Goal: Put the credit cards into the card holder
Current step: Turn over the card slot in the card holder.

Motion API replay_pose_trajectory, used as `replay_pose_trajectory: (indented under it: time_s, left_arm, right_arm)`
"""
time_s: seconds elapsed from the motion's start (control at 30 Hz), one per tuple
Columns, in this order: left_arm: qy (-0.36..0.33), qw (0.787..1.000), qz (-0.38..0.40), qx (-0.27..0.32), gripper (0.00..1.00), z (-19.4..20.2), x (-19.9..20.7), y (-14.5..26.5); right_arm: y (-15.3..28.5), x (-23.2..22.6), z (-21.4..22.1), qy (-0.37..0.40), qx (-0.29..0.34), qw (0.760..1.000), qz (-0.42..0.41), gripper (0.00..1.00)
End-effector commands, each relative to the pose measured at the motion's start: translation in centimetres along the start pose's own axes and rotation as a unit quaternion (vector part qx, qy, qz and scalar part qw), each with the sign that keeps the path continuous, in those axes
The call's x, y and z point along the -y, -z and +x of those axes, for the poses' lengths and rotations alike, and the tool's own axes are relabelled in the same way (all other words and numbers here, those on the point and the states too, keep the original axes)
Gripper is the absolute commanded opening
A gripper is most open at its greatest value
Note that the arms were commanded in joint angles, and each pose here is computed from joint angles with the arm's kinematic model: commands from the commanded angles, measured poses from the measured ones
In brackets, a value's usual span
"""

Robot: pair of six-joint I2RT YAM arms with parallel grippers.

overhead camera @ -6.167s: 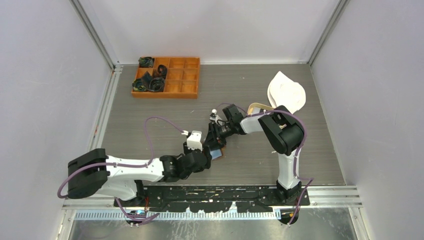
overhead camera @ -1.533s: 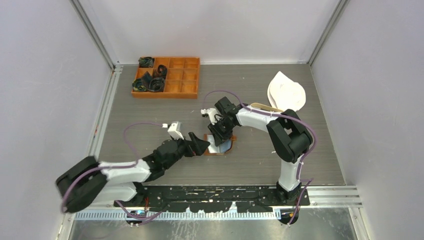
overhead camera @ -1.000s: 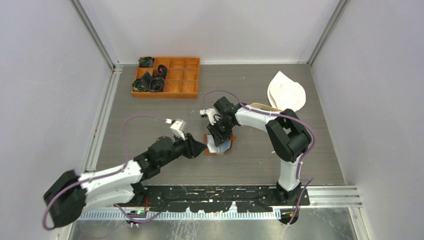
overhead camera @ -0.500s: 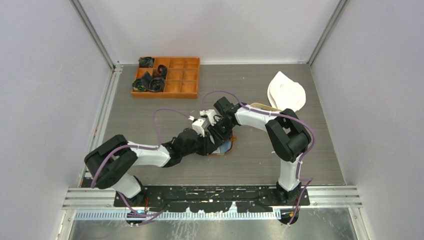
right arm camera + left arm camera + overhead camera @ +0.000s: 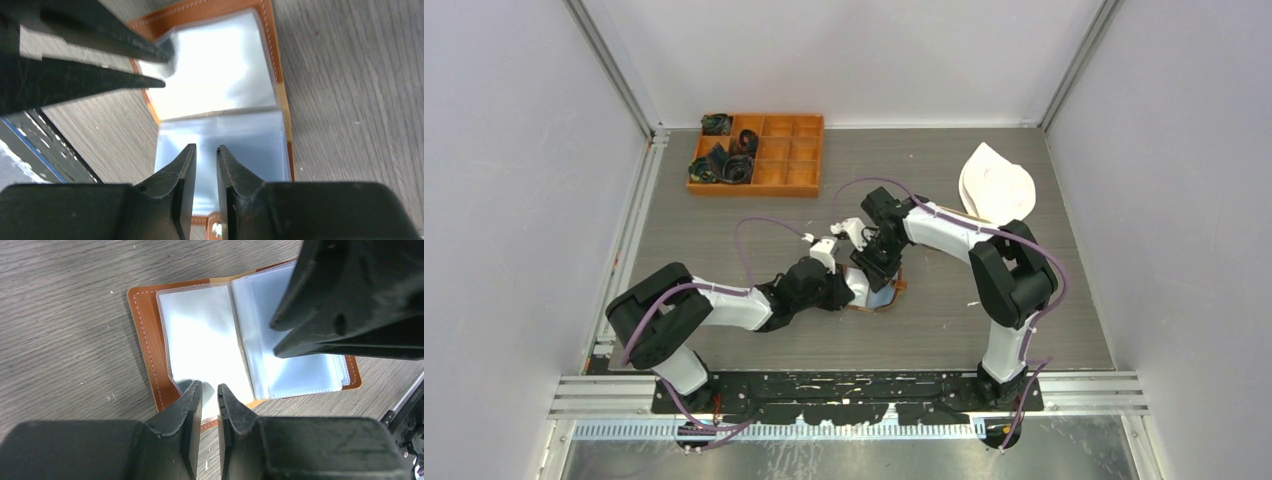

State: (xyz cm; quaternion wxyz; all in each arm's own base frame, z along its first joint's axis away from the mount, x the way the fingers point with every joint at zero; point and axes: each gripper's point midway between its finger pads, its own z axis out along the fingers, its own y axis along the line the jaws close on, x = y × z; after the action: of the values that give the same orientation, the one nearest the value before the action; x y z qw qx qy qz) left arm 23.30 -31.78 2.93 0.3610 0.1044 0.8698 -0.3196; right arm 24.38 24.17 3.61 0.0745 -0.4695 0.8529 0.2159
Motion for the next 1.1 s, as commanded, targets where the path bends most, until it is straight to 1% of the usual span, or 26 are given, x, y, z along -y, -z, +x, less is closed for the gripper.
replay_pose_trajectory:
  time_s: [0.0, 0.17, 0.3, 0.4, 0.47, 0.57, 0.67, 0.8, 0.9, 1.07]
  left_arm:
    - [-0.007, 1.000, -0.030, -0.006, 0.19, 0.0, -1.0, 0.0]
    - [-0.005, 1.000, -0.025, -0.008, 0.19, 0.0, -0.5, 0.0]
    - [0.000, 1.000, -0.011, -0.005, 0.19, -0.2, 0.7, 0.2]
    - [0.003, 1.000, 0.012, -0.002, 0.19, -0.4, 2.0, 0.6]
    - [0.010, 0.999, 0.035, 0.002, 0.20, -0.7, 2.9, 1.1]
    - [0.028, 0.998, 0.056, 0.013, 0.22, -0.9, 3.7, 1.7]
    - [0.037, 0.996, 0.085, 0.016, 0.24, -1.0, 4.7, 2.3]
    - [0.037, 0.993, 0.113, 0.024, 0.26, -1.9, 6.1, 3.3]
    - [0.029, 0.989, 0.138, 0.043, 0.29, -3.5, 7.5, 4.6]
    - [0.007, 0.984, 0.161, 0.073, 0.31, -5.9, 9.1, 7.0]
  right_arm:
    - [3.2, -0.2, 1.1, 0.062, -0.023, 0.998, 0.017, 0.27]
    - [3.2, -0.6, 2.6, 0.093, -0.047, 0.995, 0.004, 0.26]
    - [1.8, 2.6, 4.8, 0.117, -0.090, 0.986, 0.073, 0.24]
    - [1.0, 4.8, 5.8, 0.108, -0.123, 0.979, 0.118, 0.22]
    - [0.8, 5.9, 5.6, 0.102, -0.125, 0.976, 0.143, 0.21]
    - [1.1, 6.7, 4.9, 0.100, -0.110, 0.974, 0.172, 0.21]
    - [1.6, 6.2, 3.9, 0.098, -0.084, 0.977, 0.167, 0.22]
    - [3.3, 4.0, 2.5, 0.094, -0.039, 0.987, 0.124, 0.25]
    - [5.0, 2.4, 1.4, 0.091, -0.002, 0.992, 0.087, 0.27]
    - [6.9, 0.4, 0.4, 0.088, 0.053, 0.994, 0.032, 0.28]
